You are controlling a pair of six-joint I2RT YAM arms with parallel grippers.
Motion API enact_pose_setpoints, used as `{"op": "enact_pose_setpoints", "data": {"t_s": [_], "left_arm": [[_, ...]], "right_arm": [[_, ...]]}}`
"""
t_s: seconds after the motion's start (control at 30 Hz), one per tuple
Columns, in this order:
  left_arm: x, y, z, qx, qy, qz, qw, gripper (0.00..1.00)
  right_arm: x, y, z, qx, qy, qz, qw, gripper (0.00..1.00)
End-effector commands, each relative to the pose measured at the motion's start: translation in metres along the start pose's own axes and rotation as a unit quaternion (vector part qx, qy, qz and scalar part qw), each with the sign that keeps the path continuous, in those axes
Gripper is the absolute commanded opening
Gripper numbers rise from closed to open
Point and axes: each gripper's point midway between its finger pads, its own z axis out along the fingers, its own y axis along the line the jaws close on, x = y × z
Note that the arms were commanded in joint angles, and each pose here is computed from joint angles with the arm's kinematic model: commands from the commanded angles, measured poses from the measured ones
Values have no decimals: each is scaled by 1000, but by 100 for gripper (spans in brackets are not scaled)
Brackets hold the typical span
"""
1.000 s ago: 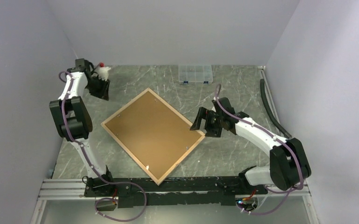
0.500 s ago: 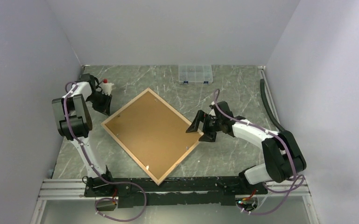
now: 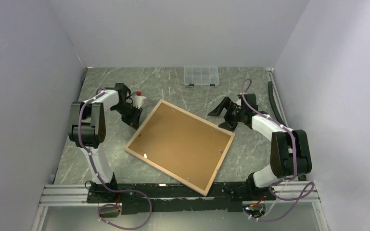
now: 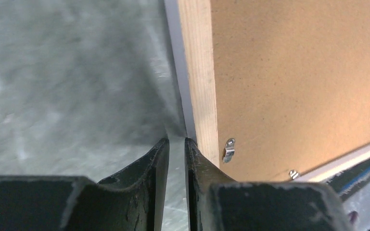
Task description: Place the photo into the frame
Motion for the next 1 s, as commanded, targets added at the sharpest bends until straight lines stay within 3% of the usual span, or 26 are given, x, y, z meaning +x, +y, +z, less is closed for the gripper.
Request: {"op": "enact_pose_setpoints", "data": {"t_s": [0.0,0.27,0.5,0.73,0.97], "left_arm": [[9,-39,9,70,13,-22,997,25],[3,-11,-17,48,-15,-39,998,23],[-4,3,-35,48,-37,-51,997,26],[3,-11,-31,73,-33,-45,996,29],[17,-32,-15,105,-15,-25,994,29]], "right_arm": [[-29,1,-4,4,-41,-17,999,100],[-56,9,-61,85,-128,-62,986,100],[-9,-55,-77,188,-108,1,976,100],[34,-86,-66,179,-78,48,980,100],[20,-72,-44,140,-65,58,986,100]]}}
